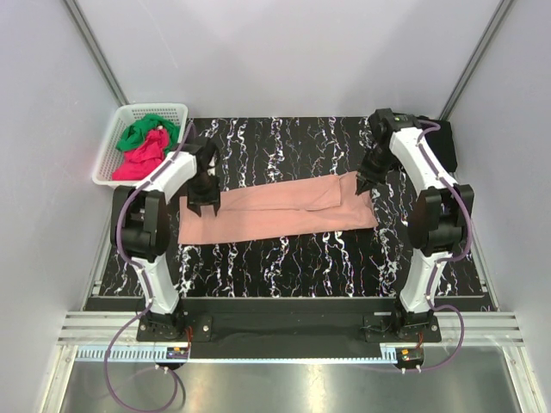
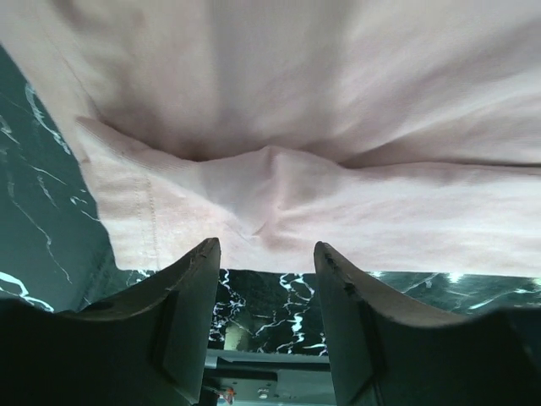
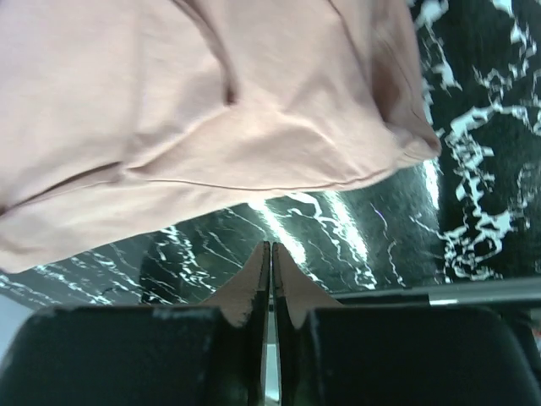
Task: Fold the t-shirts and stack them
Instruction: Fold the tshirt
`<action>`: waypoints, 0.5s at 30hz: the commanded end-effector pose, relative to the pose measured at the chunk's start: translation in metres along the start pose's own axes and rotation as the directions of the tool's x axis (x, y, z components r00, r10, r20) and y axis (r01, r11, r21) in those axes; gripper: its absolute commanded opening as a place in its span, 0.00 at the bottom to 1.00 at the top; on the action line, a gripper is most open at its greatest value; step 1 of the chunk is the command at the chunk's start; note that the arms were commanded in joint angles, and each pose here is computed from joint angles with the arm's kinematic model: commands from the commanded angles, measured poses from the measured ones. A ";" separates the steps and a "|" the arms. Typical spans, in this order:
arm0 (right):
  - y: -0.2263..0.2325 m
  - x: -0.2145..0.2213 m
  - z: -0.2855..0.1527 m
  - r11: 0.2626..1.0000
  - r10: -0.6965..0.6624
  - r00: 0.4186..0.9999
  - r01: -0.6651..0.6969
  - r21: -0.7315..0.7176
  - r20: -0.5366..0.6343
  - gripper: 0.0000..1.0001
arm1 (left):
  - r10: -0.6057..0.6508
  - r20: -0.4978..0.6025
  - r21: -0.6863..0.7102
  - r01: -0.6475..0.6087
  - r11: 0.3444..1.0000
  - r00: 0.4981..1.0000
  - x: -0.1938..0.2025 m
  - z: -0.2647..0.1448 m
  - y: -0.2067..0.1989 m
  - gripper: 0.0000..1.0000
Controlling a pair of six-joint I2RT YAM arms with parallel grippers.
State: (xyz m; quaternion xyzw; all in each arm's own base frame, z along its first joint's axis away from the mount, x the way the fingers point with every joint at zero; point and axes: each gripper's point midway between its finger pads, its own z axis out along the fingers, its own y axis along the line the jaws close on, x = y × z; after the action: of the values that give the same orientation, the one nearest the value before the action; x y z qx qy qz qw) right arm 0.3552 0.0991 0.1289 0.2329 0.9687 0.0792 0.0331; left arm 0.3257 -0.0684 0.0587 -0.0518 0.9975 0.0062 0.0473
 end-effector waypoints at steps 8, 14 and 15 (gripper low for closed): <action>0.010 -0.004 0.042 0.993 -0.114 0.992 0.112 -0.043 -0.054 0.11 | -0.059 0.259 0.142 0.022 0.990 0.964 -0.044 -0.083 -0.021 0.54; 0.030 -0.012 0.061 0.985 -0.137 0.986 0.125 -0.123 -0.094 0.13 | -0.036 0.233 0.113 0.009 0.994 0.972 -0.034 -0.073 -0.014 0.54; 0.032 -0.013 0.062 0.983 -0.137 0.986 0.124 -0.134 -0.094 0.14 | -0.035 0.225 0.109 0.010 0.994 0.974 -0.033 -0.070 -0.014 0.54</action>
State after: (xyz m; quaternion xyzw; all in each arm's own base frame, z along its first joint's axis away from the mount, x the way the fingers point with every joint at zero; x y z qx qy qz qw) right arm 0.3659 0.1132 0.0588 0.1875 0.9764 0.1016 -0.0327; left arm 0.3563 -0.0787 0.1288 -0.0627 0.9843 -0.0339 0.1615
